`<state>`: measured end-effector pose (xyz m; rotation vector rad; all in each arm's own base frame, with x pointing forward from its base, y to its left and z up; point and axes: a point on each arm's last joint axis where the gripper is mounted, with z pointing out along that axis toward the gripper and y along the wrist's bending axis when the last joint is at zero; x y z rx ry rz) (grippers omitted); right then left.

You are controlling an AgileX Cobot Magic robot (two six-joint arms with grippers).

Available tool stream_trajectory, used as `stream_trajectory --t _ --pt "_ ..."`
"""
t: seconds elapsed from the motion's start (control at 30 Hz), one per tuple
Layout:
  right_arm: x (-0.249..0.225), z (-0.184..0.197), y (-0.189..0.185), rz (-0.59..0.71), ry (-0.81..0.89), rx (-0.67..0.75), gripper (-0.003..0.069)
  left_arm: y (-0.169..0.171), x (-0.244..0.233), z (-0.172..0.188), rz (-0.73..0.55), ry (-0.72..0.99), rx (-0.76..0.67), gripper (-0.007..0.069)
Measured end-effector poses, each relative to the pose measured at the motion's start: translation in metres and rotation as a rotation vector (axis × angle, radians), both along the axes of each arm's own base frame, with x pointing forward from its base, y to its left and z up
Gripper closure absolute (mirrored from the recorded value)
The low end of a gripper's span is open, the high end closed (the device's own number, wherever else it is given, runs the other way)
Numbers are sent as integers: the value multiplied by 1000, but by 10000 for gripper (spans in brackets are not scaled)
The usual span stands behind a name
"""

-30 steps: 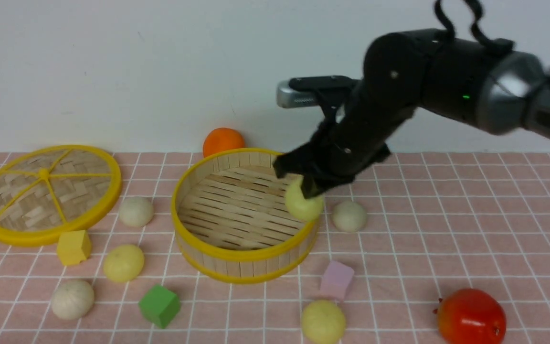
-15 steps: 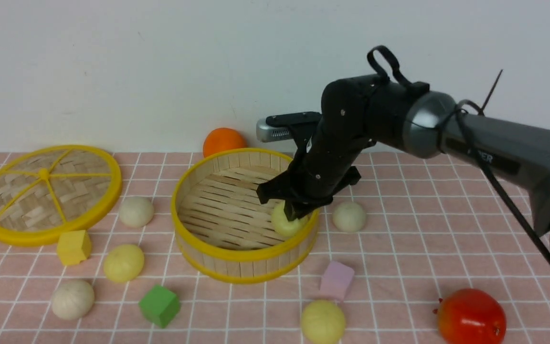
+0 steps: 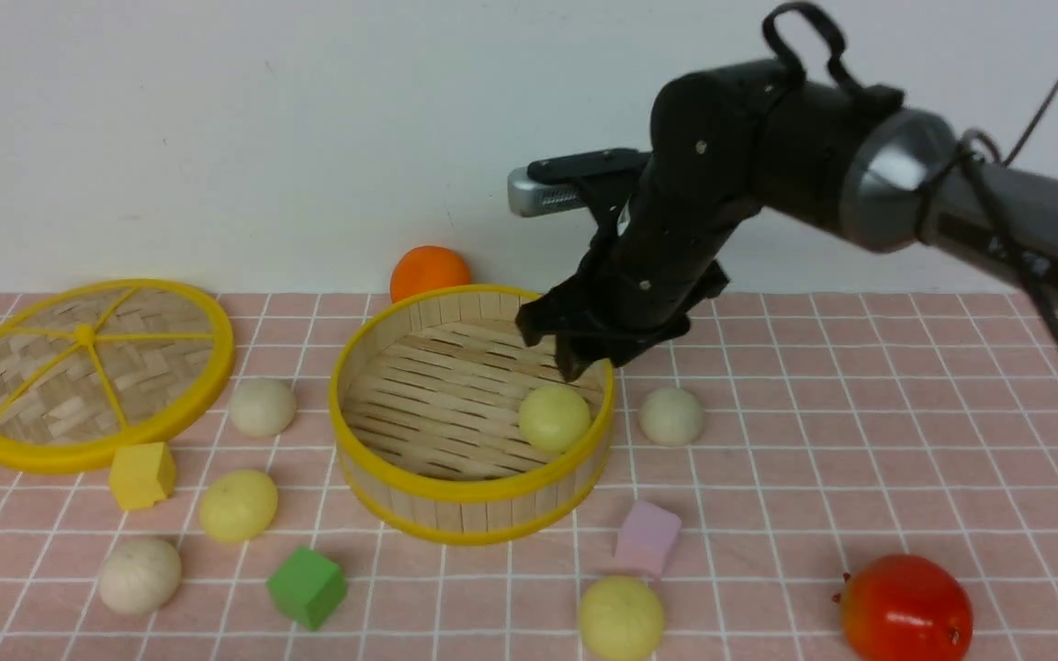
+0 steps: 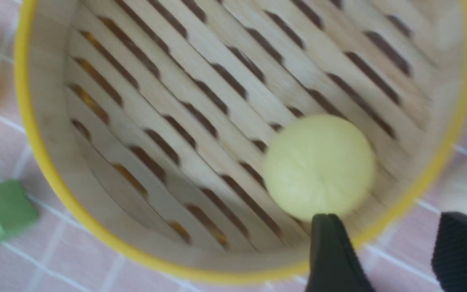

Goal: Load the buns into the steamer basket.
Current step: Use the right arm to grab a steamed stuffed bun

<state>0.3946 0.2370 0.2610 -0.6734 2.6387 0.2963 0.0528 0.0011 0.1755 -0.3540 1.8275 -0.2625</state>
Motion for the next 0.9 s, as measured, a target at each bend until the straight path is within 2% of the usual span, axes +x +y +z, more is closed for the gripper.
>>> stream_trajectory --t 0.23,0.33,0.47,0.63,0.77,0.9 --pt "11 -4 -34 -81 61 -44 309 0 0 0 0 0 0 384" --pt "19 -14 -60 -141 89 -56 310 0 0 0 0 0 0 384" --pt "21 -33 -77 -182 114 -63 311 0 0 0 0 0 0 384" --pt "23 -44 -78 -222 110 11 311 0 0 0 0 0 0 384" --pt "32 -43 -73 -254 40 98 311 0 0 0 0 0 0 384" --pt "37 -57 -70 -269 55 115 311 0 0 0 0 0 0 384"
